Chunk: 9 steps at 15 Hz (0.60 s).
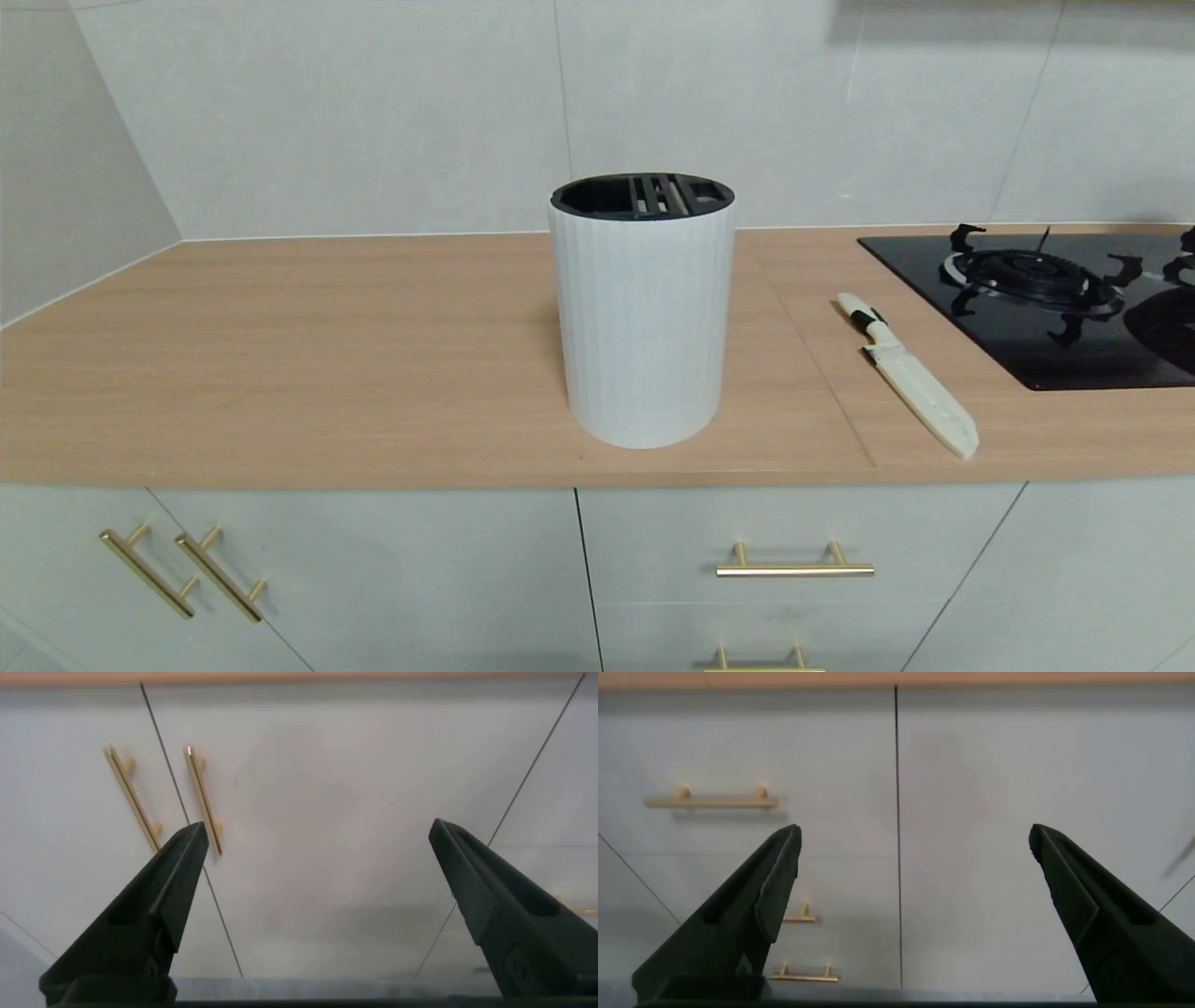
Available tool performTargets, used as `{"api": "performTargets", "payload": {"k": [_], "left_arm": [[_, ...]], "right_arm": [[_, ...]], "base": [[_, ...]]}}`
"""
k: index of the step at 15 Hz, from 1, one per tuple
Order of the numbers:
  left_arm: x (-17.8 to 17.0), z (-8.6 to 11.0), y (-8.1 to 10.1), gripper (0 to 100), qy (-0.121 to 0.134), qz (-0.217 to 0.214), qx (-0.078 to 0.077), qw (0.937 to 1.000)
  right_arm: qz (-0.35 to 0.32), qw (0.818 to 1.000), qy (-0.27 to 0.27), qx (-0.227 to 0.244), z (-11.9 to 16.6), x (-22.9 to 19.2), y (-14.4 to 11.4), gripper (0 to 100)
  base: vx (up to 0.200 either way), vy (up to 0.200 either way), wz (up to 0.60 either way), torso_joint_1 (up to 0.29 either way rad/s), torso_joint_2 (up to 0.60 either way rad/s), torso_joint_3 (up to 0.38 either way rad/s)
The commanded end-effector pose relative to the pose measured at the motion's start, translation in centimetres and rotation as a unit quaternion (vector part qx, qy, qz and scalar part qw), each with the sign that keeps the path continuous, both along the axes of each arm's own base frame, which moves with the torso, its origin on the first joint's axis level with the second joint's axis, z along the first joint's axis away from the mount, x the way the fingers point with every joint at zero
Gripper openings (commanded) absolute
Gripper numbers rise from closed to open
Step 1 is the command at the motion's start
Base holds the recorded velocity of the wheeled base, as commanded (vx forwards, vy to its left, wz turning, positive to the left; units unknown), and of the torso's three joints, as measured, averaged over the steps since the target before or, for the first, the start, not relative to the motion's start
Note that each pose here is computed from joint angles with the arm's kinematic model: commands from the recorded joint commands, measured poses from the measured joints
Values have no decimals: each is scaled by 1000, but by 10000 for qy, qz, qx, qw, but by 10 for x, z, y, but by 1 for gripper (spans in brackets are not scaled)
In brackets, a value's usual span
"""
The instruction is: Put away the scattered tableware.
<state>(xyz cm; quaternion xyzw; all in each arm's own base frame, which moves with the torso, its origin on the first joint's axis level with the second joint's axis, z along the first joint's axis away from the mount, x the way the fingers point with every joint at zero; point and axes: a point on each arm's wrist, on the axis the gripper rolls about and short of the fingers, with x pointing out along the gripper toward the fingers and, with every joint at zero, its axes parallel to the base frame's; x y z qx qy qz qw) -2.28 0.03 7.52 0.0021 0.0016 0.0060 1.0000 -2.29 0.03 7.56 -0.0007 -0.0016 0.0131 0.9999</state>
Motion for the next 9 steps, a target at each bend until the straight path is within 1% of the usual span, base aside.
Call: {"api": "performTargets", "payload": {"k": [1, 9], "left_arm": [[0, 0, 0, 100, 7, 2, 2, 10000], [0, 0, 0, 100, -1, 2, -6, 10000]], "right_arm": [[7, 10000, 8, -1, 0, 0, 0, 100], [7, 10000, 1, -1, 0, 0, 0, 100]], "base": [[0, 0, 0, 193, -476, -276], [0, 0, 0, 209, -499, -290]]}}
